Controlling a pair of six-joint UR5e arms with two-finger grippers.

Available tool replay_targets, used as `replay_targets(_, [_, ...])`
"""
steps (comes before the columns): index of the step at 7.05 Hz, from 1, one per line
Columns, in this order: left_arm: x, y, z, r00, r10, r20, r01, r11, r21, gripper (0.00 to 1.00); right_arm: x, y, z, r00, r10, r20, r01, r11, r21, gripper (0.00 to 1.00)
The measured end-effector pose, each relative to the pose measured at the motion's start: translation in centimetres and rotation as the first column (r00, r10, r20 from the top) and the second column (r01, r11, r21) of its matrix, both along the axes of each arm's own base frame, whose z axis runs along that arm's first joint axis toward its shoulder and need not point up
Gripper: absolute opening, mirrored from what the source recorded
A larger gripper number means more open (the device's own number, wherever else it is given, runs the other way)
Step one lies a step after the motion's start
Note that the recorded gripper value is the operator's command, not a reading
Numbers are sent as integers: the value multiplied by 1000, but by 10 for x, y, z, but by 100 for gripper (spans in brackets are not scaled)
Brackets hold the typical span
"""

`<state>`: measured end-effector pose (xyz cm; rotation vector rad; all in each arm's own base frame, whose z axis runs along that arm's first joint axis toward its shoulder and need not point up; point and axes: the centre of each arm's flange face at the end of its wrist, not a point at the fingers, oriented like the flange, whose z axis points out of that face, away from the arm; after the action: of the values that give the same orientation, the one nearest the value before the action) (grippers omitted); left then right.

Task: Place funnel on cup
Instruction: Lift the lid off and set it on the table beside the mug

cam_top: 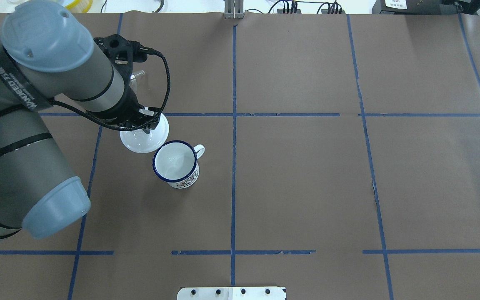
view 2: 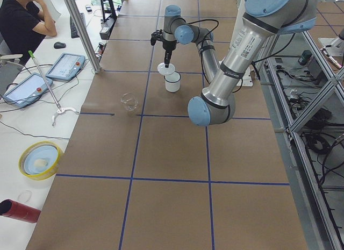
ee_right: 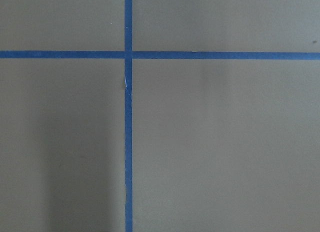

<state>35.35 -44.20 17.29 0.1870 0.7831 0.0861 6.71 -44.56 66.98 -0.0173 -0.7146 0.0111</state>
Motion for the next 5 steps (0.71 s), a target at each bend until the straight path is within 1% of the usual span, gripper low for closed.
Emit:
replay_targets(1, [-12,0,20,1000,16,20,-16,1000,22,0,0,0,0,1000,0,0,0,1000,0,100])
replay_targets(3, [-23,7,68,1000,6,9,-6,1000,29,0,0,0,0,1000,0,0,0,1000,1,100])
replay_targets(4, [-16,11,91,1000,-7,-11,7,1000,17,0,0,0,0,1000,0,0,0,1000,1,100])
replay_targets(5, [5,13,115,1000,-15,-26,15,1000,4,0,0,0,0,1000,0,0,0,1000,0,100])
